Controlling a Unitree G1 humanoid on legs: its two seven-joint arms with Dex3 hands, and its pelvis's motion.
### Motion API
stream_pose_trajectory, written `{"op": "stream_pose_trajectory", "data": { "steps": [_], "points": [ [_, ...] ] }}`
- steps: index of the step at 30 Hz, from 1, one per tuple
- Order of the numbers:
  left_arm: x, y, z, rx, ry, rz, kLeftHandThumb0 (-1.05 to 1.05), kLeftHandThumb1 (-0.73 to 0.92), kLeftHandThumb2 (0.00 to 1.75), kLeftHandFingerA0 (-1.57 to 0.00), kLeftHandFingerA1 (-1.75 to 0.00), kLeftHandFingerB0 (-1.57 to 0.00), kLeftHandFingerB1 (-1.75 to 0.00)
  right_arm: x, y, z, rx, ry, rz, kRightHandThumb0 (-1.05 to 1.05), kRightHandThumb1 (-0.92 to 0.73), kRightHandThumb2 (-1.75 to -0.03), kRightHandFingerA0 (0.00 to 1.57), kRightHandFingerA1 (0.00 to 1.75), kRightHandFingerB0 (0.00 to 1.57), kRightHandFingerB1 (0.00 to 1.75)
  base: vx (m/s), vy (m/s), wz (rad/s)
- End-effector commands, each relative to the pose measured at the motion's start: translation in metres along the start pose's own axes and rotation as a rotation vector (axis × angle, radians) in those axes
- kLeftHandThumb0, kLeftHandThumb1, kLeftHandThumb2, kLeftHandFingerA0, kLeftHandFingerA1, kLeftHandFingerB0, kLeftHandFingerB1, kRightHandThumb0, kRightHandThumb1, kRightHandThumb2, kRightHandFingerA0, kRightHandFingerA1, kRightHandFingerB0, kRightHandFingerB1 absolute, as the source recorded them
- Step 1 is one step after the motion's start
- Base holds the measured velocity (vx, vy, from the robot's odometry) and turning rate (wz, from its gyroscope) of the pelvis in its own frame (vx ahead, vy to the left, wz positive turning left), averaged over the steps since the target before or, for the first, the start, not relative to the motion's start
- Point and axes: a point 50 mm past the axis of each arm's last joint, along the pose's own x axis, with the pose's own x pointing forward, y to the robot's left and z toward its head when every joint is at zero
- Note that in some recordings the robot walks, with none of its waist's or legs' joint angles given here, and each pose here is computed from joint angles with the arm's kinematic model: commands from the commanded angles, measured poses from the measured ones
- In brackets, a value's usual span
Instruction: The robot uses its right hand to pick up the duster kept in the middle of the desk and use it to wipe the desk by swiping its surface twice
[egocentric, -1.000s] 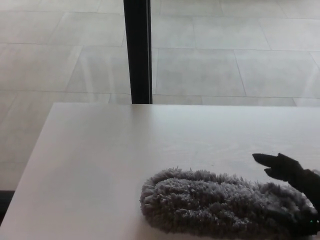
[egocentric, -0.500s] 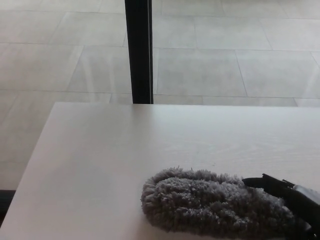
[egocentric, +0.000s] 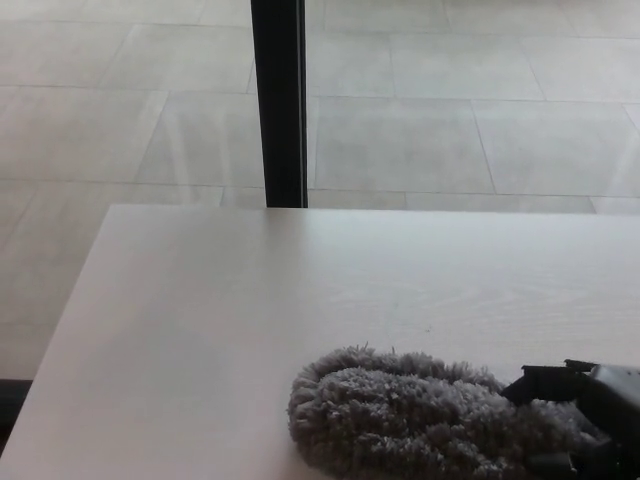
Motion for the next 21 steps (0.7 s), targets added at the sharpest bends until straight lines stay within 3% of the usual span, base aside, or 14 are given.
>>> {"op": "stream_pose_trajectory", "data": {
  "steps": [1, 4, 5, 6, 8, 9, 10, 11, 13, 14, 15, 17, 18, 21],
  "points": [
    [-0.002, 0.007, -0.002, 0.026, 0.004, 0.007, -0.53, 0.88, 0.66, -0.42, -0.61, -0.38, -0.45, -0.012, 0.018, 0.013, -0.187, -0.285, -0.199, -0.19, -0.62, -0.92, 0.73, 1.64, 0.81, 0.86, 0.0, 0.0, 0.0],
    [-0.002, 0.007, -0.002, 0.01, 0.004, 0.007, -0.5, 0.88, 0.66, -0.42, -0.6, -0.39, -0.46, -0.013, 0.022, 0.016, -0.247, -0.332, -0.259, -0.19, -0.59, -1.14, 0.91, 1.75, 0.78, 1.25, 0.0, 0.0, 0.0],
    [-0.002, 0.007, -0.001, 0.017, 0.001, 0.007, -0.5, 0.86, 0.65, -0.43, -0.59, -0.39, -0.46, -0.012, 0.024, 0.018, -0.25, -0.349, -0.288, -0.18, -0.51, -1.25, 0.9, 1.75, 0.71, 1.7, 0.0, 0.0, 0.0],
    [-0.003, 0.007, -0.001, 0.016, -0.002, 0.005, -0.49, 0.85, 0.65, -0.41, -0.6, -0.39, -0.46, -0.012, 0.026, 0.023, -0.246, -0.38, -0.325, -0.19, -0.52, -1.24, 0.9, 1.75, 0.72, 1.74, 0.0, 0.0, 0.0],
    [-0.003, 0.008, 0.0, 0.004, -0.009, -0.007, -0.5, 0.83, 0.64, -0.39, -0.59, -0.36, -0.46, -0.01, 0.027, 0.027, -0.251, -0.404, -0.342, -0.19, -0.54, -1.26, 0.91, 1.75, 0.7, 1.75, 0.0, 0.0, 0.0],
    [-0.003, 0.008, 0.0, -0.052, -0.006, -0.014, -0.49, 0.63, 1.04, -0.36, -0.66, -0.3, -0.58, -0.009, 0.027, 0.029, -0.266, -0.418, -0.348, -0.2, -0.49, -1.3, 0.93, 1.75, 0.68, 1.74, 0.0, 0.0, 0.0],
    [-0.002, 0.008, 0.001, -0.028, -0.008, -0.011, -0.48, 0.63, 1.05, -0.38, -0.66, -0.31, -0.58, -0.008, 0.028, 0.03, -0.282, -0.434, -0.36, -0.2, -0.47, -1.34, 0.93, 1.75, 0.68, 1.74, 0.0, 0.0, 0.0],
    [-0.002, 0.007, 0.001, -0.028, -0.005, -0.011, -0.47, 0.82, 0.64, -0.37, -0.59, -0.38, -0.46, -0.008, 0.029, 0.031, -0.294, -0.434, -0.362, -0.18, -0.46, -1.34, 0.98, 1.75, 0.65, 1.75, 0.0, 0.0, 0.0],
    [-0.002, 0.006, 0.001, -0.005, -0.012, -0.017, -0.49, 0.81, 0.64, -0.4, -0.58, -0.39, -0.45, -0.01, 0.032, 0.031, -0.306, -0.444, -0.356, -0.16, -0.45, -1.3, 0.95, 1.75, 0.69, 1.7, 0.0, 0.0, 0.0],
    [-0.002, 0.005, 0.001, -0.01, -0.009, -0.018, -0.48, 0.83, 0.64, -0.41, -0.58, -0.41, -0.45, -0.01, 0.033, 0.031, -0.309, -0.447, -0.352, -0.26, -0.48, -1.21, 1.25, 1.49, 0.97, 1.35, 0.0, 0.0, 0.0],
    [-0.002, 0.005, 0.002, -0.008, -0.01, -0.028, -0.48, 0.81, 0.63, -0.4, -0.59, -0.39, -0.45, -0.012, 0.038, 0.031, -0.314, -0.453, -0.339, -0.26, -0.48, -1.19, 1.21, 1.46, 0.91, 1.3, 0.0, 0.0, 0.0],
    [-0.002, 0.006, 0.001, -0.018, -0.013, -0.033, -0.49, 0.8, 0.63, -0.4, -0.59, -0.39, -0.45, -0.013, 0.042, 0.031, -0.317, -0.459, -0.327, -0.26, -0.48, -1.19, 1.21, 1.45, 0.96, 1.31, 0.0, 0.0, 0.0],
    [-0.003, 0.006, 0.001, 0.0, -0.014, -0.034, -0.49, 0.8, 0.64, -0.41, -0.58, -0.39, -0.45, -0.014, 0.044, 0.031, -0.311, -0.463, -0.313, -0.18, -0.54, -1.16, 0.88, 1.75, 0.72, 1.61, 0.0, 0.0, 0.0],
    [-0.002, 0.006, 0.004, -0.003, -0.022, -0.028, -0.5, 0.82, 0.64, -0.43, -0.59, -0.42, -0.45, -0.014, 0.049, 0.031, -0.34, -0.477, -0.331, -0.23, -0.57, -1.11, 0.95, 1.75, 0.76, 1.57, 0.0, 0.0, 0.0]
  ]
}}
